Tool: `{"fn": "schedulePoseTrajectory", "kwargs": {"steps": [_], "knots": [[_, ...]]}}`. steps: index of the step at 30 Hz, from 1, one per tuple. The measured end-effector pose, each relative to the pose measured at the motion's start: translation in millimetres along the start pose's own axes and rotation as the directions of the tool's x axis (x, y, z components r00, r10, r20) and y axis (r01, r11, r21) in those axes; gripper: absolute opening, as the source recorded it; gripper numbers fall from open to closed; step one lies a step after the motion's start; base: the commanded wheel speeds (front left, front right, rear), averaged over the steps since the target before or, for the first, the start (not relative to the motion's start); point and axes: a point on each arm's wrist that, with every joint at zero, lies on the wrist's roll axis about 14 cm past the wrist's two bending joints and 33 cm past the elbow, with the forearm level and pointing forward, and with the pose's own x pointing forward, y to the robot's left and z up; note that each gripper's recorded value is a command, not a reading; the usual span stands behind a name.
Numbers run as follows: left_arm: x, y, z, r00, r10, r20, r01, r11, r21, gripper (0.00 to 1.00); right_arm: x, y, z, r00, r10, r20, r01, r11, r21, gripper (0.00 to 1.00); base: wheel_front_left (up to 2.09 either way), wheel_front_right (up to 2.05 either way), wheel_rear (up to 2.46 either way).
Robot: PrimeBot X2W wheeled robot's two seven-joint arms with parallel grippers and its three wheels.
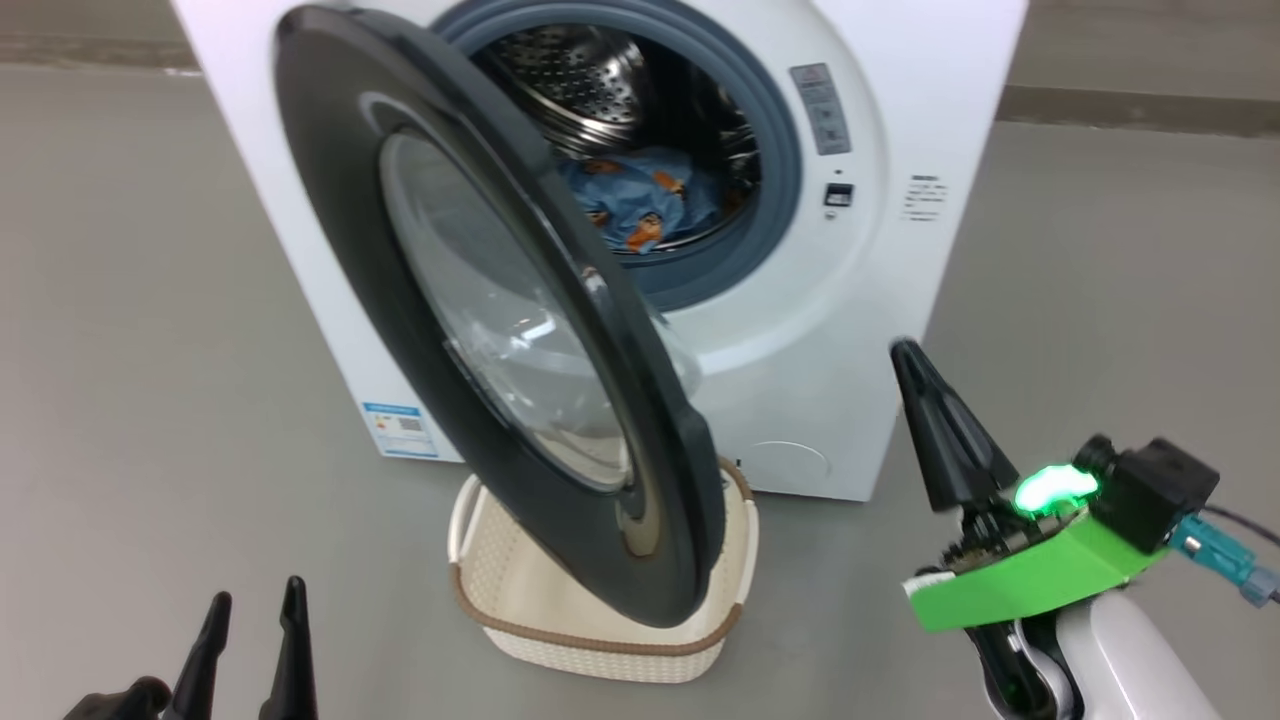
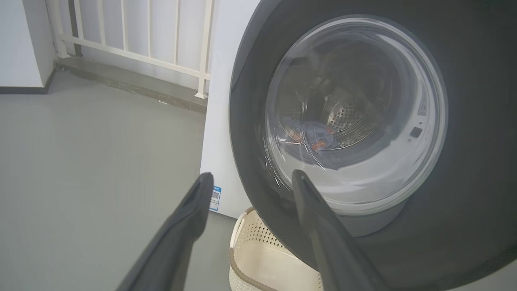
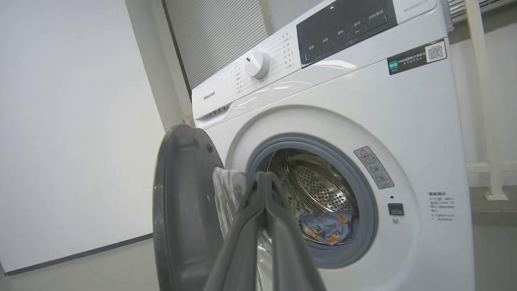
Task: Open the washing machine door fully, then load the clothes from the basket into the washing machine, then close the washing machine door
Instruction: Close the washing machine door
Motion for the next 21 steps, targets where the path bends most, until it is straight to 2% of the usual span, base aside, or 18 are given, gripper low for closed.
{"fn": "schedulePoseTrajectory", "kwargs": {"steps": [4,8,13,21], "knots": [[-8.2,7.7,4.5,1.0,0.027,0.014,-0.027,1.0,0.0,1.0,15.9,41.9,12.9,0.99,0.131,0.056,-0.133,0.991,0.026,0.0,0.0,0.0,0.0],[-16.3,15.6,9.9,0.998,0.055,0.036,-0.055,0.998,-0.002,1.0,19.8,80.5,8.7,0.967,0.248,0.052,-0.251,0.967,0.054,0.0,0.0,0.0,0.0],[-26.1,24.8,14.4,0.995,0.089,0.052,-0.089,0.996,-0.004,1.0,8.1,117.1,-25.8,0.919,0.388,-0.065,-0.385,0.921,0.054,0.0,0.0,0.0,0.0],[-39.2,37.8,20.7,0.988,0.138,0.075,-0.138,0.99,-0.009,1.0,-15.7,133.5,-91.6,0.842,0.464,-0.275,-0.463,0.883,0.075,0.0,0.0,0.0,0.0]]}}
